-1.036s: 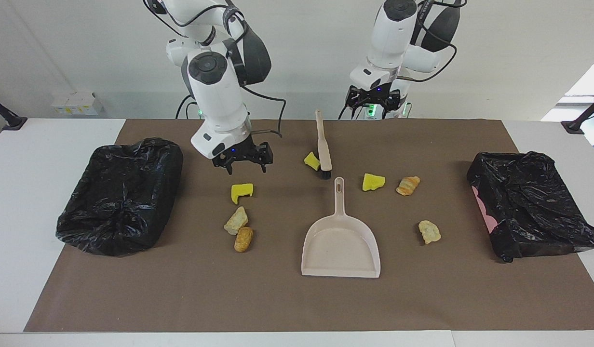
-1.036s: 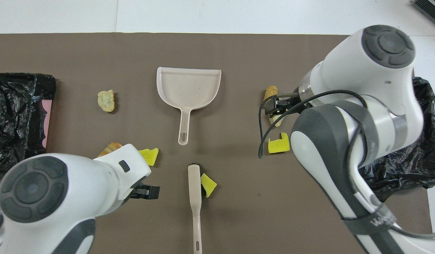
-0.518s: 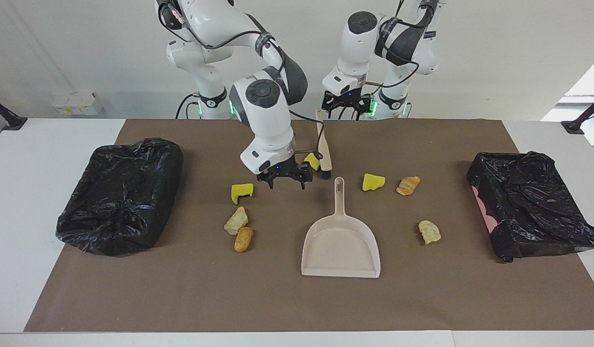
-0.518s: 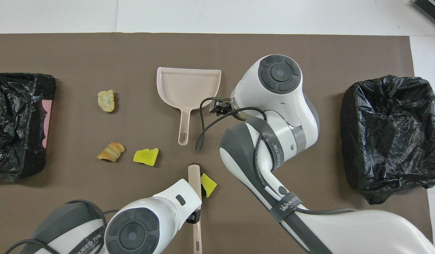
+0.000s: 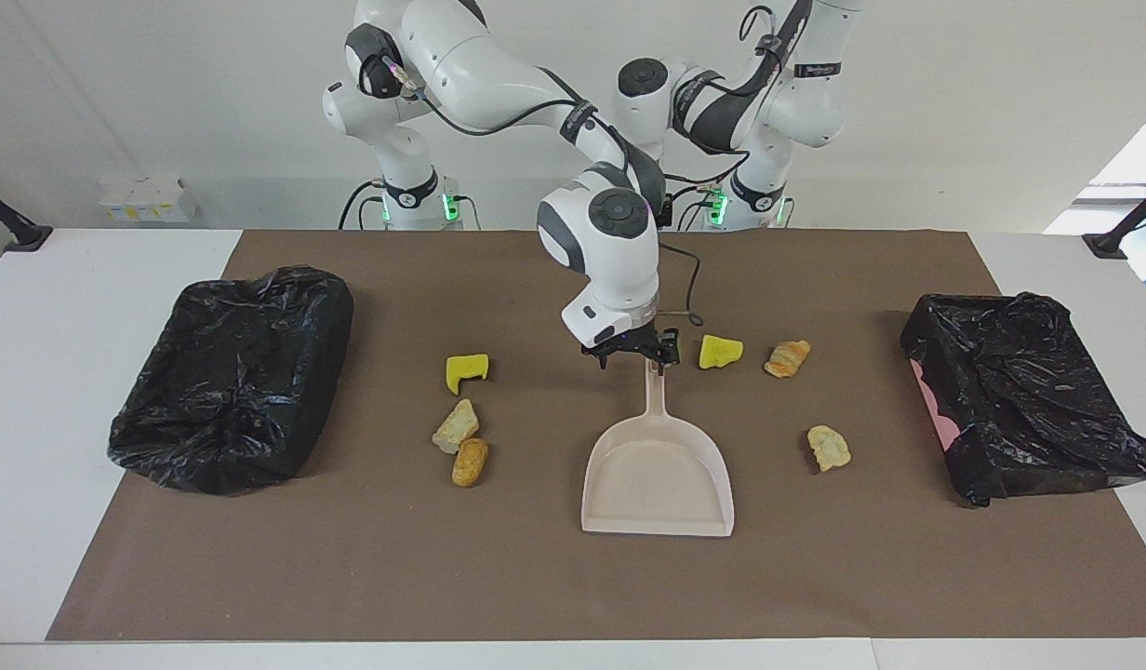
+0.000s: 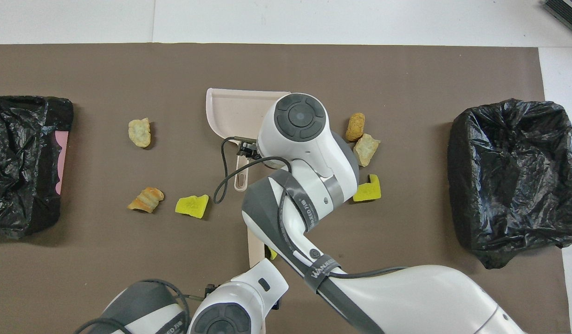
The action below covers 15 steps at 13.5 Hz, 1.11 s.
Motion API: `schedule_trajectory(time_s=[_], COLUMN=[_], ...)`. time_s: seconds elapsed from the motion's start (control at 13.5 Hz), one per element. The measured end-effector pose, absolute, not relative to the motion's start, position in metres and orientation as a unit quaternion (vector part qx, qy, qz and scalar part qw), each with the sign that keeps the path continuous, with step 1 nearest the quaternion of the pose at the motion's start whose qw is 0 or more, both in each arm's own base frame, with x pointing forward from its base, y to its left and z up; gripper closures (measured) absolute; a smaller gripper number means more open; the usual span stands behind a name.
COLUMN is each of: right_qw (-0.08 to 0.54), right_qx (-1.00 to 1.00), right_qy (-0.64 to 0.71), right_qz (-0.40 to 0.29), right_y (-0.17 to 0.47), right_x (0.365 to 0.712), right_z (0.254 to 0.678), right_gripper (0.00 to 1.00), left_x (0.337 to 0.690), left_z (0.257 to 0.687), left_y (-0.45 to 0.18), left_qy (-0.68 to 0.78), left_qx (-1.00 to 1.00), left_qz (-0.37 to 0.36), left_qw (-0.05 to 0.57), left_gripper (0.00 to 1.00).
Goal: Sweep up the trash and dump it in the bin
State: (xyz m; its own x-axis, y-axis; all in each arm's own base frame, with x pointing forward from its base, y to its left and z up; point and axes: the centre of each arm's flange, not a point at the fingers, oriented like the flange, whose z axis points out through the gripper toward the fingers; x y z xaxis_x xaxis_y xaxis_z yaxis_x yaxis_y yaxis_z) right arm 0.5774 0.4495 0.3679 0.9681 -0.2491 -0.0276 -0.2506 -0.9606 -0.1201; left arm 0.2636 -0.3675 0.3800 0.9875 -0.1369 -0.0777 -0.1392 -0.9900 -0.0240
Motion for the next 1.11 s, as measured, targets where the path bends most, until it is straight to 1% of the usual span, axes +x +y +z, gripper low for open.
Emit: schedule_trajectory(time_s=[0.15, 0.22, 0.3, 0.37, 0.44, 0.52, 0.59, 0.67, 0.74, 0.81, 0.89, 0.96, 1.04, 1.11], right_qw=[0.057, 0.056, 0.054, 0.049, 0.045, 0.044, 0.044, 0.042, 0.036, 0.031, 0.030, 0.029, 0.029, 0.029], right_qx=[-0.991, -0.991, -0.991, -0.992, -0.993, -0.993, -0.993, -0.994, -0.994, -0.994, -0.994, -0.995, -0.995, -0.995], right_qy=[0.125, 0.123, 0.120, 0.115, 0.109, 0.107, 0.106, 0.105, 0.102, 0.100, 0.099, 0.099, 0.098, 0.098], right_qz=[0.005, 0.006, 0.005, 0.000, -0.005, -0.007, -0.008, -0.010, -0.014, -0.018, -0.018, -0.019, -0.019, -0.019], right_y=[0.462, 0.465, 0.467, 0.469, 0.471, 0.472, 0.472, 0.472, 0.471, 0.471, 0.471, 0.471, 0.471, 0.471], right_x=[0.575, 0.575, 0.574, 0.572, 0.571, 0.570, 0.570, 0.570, 0.571, 0.572, 0.572, 0.572, 0.573, 0.573], right_z=[0.357, 0.355, 0.353, 0.353, 0.353, 0.354, 0.354, 0.353, 0.352, 0.350, 0.349, 0.348, 0.348, 0.347], right_gripper=[0.00, 0.00, 0.04, 0.06, 0.15, 0.20, 0.21, 0.28, 0.29, 0.37, 0.46, 0.46, 0.51, 0.51], left_x=[0.261, 0.260, 0.258, 0.255, 0.253, 0.251, 0.250, 0.246, 0.242, 0.240, 0.239, 0.238, 0.238, 0.237], left_z=[0.363, 0.358, 0.354, 0.352, 0.351, 0.350, 0.350, 0.349, 0.348, 0.348, 0.347, 0.347, 0.346, 0.346], left_y=[-0.373, -0.371, -0.369, -0.368, -0.367, -0.367, -0.368, -0.369, -0.371, -0.373, -0.373, -0.373, -0.373, -0.372], left_qy=[0.064, 0.064, 0.065, 0.064, 0.060, 0.055, 0.052, 0.051, 0.051, 0.052, 0.052, 0.051, 0.049, 0.046], left_qx=[-0.997, -0.997, -0.997, -0.996, -0.996, -0.996, -0.996, -0.996, -0.996, -0.996, -0.995, -0.995, -0.995, -0.995], left_qz=[0.040, 0.042, 0.045, 0.048, 0.054, 0.061, 0.066, 0.071, 0.076, 0.078, 0.079, 0.081, 0.084, 0.086], left_qw=[0.020, 0.023, 0.026, 0.027, 0.024, 0.020, 0.016, 0.014, 0.012, 0.011, 0.011, 0.010, 0.009, 0.007], left_gripper=[0.17, 0.17, 0.22, 0.22, 0.29, 0.30, 0.38, 0.44, 0.44, 0.50, 0.50, 0.54, 0.54, 0.55])
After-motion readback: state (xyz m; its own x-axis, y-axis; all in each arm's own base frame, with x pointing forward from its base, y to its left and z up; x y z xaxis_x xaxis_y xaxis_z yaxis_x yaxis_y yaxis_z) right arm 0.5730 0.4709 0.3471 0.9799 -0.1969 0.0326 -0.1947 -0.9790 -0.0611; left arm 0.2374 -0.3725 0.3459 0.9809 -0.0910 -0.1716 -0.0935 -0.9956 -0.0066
